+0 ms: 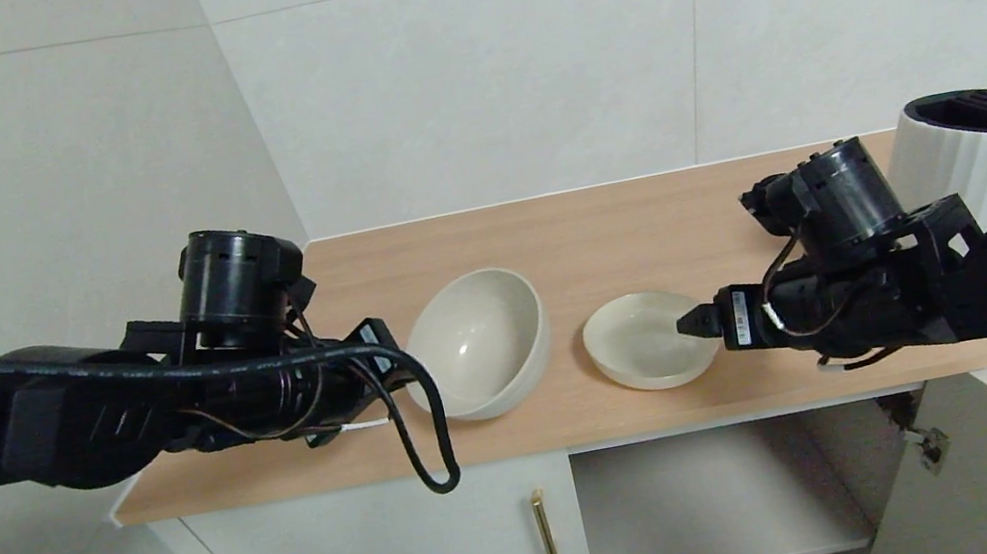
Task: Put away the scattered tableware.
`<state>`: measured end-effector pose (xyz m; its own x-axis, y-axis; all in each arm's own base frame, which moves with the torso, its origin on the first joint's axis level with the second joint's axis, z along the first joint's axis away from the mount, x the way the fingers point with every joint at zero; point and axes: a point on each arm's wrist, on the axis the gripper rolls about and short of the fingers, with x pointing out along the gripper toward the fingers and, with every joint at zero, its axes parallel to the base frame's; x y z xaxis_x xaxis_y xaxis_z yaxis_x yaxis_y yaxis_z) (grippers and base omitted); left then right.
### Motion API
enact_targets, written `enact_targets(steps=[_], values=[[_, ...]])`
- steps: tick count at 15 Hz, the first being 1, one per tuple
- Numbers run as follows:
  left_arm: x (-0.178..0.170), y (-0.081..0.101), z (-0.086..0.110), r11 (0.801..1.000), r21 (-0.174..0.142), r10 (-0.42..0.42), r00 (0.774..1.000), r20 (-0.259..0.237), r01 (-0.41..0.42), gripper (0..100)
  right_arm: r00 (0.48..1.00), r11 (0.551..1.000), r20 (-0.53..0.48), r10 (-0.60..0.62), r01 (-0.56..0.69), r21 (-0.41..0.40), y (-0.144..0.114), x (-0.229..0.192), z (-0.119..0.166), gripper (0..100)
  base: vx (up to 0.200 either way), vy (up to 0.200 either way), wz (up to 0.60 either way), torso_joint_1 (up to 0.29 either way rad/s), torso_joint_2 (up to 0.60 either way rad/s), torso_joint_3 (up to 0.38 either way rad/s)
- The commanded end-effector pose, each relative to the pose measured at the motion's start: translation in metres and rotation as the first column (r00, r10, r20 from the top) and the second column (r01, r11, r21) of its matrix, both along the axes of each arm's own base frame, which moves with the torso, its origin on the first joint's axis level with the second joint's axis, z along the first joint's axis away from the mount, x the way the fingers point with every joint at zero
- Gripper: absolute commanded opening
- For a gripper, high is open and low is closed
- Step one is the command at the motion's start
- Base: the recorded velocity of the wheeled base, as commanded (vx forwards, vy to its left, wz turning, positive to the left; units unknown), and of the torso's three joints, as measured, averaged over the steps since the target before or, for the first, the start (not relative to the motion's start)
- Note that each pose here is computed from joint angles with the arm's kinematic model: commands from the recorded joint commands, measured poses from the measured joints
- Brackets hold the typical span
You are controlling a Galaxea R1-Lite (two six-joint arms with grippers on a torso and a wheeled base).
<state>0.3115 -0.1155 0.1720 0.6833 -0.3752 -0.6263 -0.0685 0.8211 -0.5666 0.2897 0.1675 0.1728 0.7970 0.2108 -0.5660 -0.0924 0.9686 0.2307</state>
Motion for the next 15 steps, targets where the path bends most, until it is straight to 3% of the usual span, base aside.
enact_targets(steps=[1,4,15], values=[[-0.001,0.001,0.003,1.0,-0.004,0.0,1.0,0.009,0.0,0,0.999,0.998,0.018,-0.051,0.052,-0.04,0.006,0.01,-0.015,100,0.0,0.0,0.0,0.0,0.0,0.0],[-0.001,0.001,0.003,1.0,-0.004,0.0,1.0,0.009,0.0,0,0.991,0.991,0.08,-0.11,0.115,-0.063,0.016,0.021,-0.028,100,0.0,0.0,0.0,0.0,0.0,0.0],[-0.002,0.001,0.004,1.0,-0.004,0.0,1.0,0.01,0.0,0,0.992,0.991,0.063,-0.109,0.114,-0.076,0.019,0.024,-0.036,100,0.0,0.0,0.0,0.0,0.0,0.0]])
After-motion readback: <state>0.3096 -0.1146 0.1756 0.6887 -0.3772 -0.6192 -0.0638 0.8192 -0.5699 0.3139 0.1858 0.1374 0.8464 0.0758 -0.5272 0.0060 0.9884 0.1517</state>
